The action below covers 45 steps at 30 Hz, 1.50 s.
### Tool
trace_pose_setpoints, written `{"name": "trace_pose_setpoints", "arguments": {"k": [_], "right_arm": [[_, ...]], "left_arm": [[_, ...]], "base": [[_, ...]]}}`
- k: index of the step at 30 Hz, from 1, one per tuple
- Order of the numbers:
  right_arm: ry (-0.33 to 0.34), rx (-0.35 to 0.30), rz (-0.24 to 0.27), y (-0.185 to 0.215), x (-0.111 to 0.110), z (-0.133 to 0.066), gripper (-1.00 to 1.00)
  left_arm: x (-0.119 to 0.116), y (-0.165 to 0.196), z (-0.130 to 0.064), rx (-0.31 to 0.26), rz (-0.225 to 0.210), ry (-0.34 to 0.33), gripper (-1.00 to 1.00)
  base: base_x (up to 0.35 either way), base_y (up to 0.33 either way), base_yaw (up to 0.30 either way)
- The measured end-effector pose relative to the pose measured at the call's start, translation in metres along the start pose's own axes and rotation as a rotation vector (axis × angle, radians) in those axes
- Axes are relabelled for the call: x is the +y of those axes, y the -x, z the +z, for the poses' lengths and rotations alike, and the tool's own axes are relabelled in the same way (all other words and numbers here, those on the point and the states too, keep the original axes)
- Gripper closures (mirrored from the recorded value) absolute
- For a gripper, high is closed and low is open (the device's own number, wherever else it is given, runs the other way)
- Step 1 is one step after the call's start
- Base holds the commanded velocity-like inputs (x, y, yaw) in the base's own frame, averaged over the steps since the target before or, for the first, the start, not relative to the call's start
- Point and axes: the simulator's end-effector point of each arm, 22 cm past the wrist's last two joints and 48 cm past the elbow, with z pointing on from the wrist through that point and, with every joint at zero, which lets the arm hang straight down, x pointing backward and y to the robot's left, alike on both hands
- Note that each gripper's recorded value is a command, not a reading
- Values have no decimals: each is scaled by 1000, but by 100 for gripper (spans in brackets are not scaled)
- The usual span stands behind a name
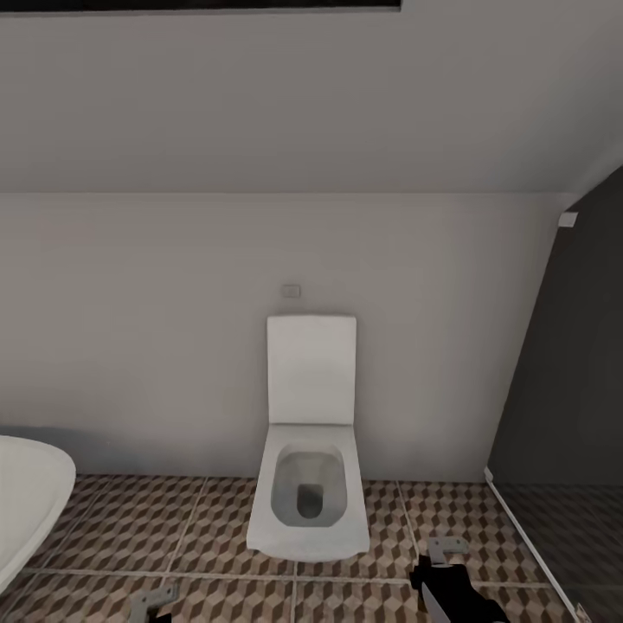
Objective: Take the four mousetraps from the cabinet in the bathroom and place them on the bathroom floor. Make sure all four end up on the same floor surface, and ensure that at least two of them are either under or directly next to the same bathroom sink.
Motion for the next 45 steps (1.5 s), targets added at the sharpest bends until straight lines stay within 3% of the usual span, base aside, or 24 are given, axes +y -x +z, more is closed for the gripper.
{"name": "trace_pose_setpoints", "arguments": {"k": [14, 17, 19, 22, 28, 31, 45], "right_arm": [[2, 4, -3, -22, 8, 21, 100], [2, -13, 2, -23, 10, 25, 100], [2, -24, 2, -23, 11, 28, 100], [3, -28, 4, -27, 13, 33, 100], [4, -42, 8, -32, 18, 41, 100], [-6, -41, 2, -34, 16, 45, 100], [-7, -45, 8, -48, 25, 65, 100]], "left_arm": [[-1, -16, 21, -2, 5, -4, 100], [-2, 5, 24, -51, 8, -6, 100], [-2, 34, 23, -101, 28, -3, 100], [-6, 41, 26, -107, 50, -5, 100], [-39, 82, 25, -186, 144, -24, 100], [-55, 76, 28, -185, 192, -38, 100], [-60, 38, 52, -152, 190, -49, 100]], "base": [[0, 0, 0], [0, 0, 0], [0, 0, 0], [0, 0, 0], [0, 0, 0], [0, 0, 0], [0, 0, 0]]}}
